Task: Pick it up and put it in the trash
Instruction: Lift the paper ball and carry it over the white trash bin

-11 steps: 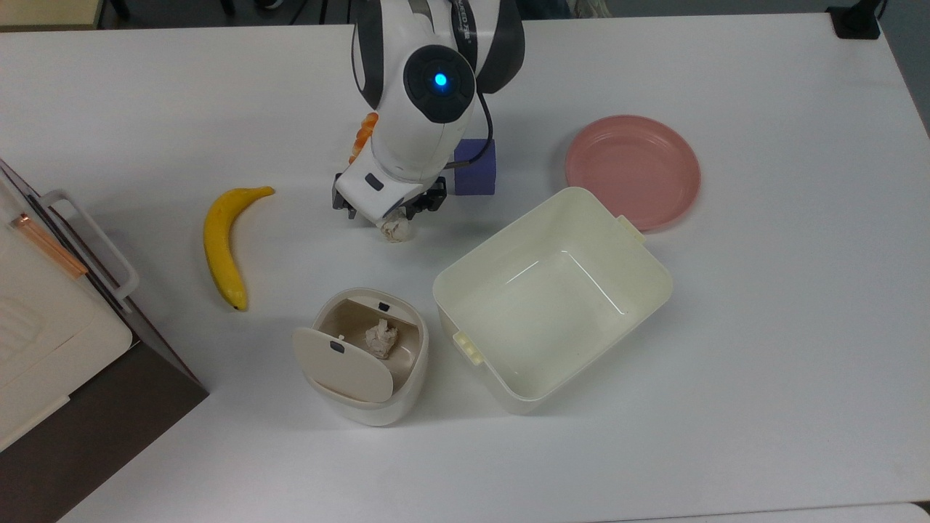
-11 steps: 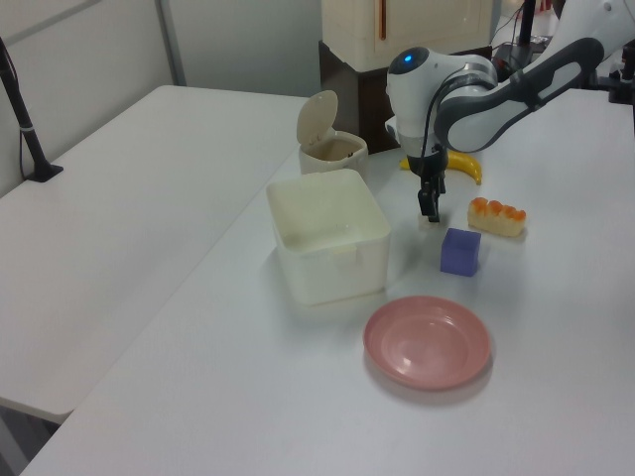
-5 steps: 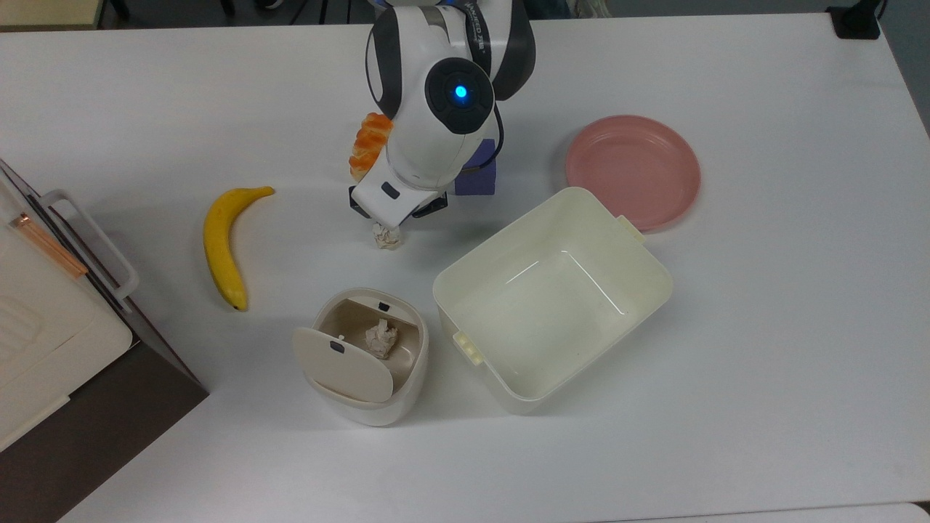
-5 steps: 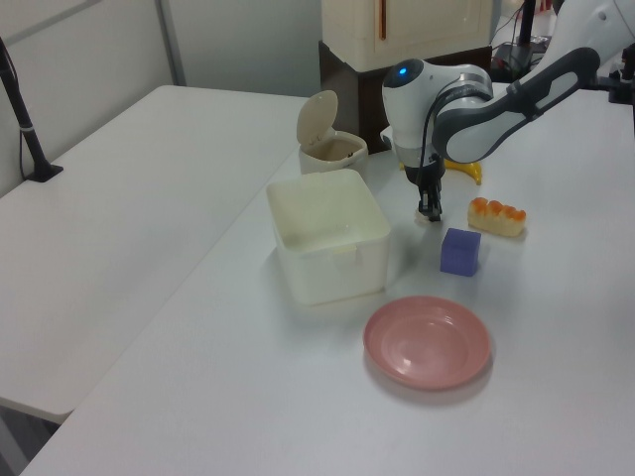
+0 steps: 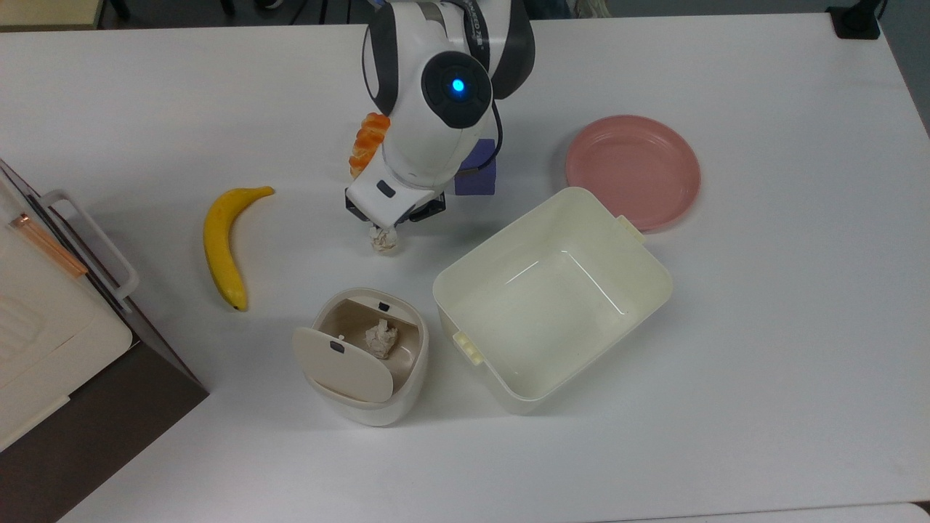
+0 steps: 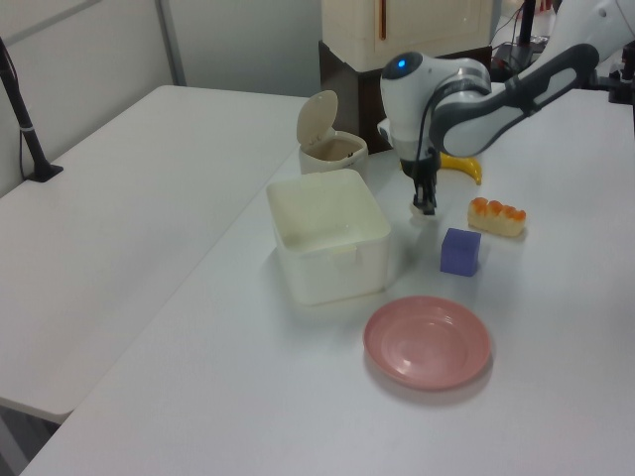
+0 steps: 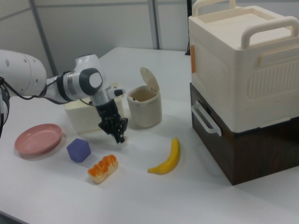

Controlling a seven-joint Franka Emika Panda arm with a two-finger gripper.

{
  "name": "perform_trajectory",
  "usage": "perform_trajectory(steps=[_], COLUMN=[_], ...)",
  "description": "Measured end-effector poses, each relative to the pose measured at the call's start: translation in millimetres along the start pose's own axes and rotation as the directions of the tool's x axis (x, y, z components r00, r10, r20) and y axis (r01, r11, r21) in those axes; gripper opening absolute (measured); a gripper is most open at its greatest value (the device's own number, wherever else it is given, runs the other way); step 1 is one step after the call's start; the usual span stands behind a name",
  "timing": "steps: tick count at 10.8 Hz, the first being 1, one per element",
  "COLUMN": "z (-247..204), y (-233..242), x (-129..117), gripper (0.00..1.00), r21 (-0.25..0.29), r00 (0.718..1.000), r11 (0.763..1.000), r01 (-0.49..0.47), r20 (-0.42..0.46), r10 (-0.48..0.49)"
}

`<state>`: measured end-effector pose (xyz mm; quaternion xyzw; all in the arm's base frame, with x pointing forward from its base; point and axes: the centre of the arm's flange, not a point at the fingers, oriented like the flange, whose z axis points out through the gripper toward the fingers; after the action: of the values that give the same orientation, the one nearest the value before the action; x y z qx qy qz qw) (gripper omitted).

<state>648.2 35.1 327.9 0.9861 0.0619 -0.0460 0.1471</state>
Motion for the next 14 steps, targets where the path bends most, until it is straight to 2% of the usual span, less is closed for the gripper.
perform_trajectory(steps=[2, 5, 6, 9, 12, 14], z=[-26, -67, -78, -95, -102, -113], y=[24, 67, 81, 95, 96, 98], x=[11, 22, 26, 39, 42, 46], gripper=[0.14, 0.14, 0.14, 0.14, 0.14, 0.14], r21=[0.013, 0.084, 0.109, 0.169, 0.189, 0.216], r00=[0.997, 0.978, 0.965, 0.900, 0.876, 0.838], r11=[0.999, 0.985, 0.978, 0.952, 0.942, 0.929], r01=[-0.052, -0.150, -0.175, -0.255, -0.278, -0.299], r20=[-0.056, -0.133, -0.178, -0.318, -0.353, -0.407], r10=[0.053, 0.160, 0.193, 0.297, 0.329, 0.364])
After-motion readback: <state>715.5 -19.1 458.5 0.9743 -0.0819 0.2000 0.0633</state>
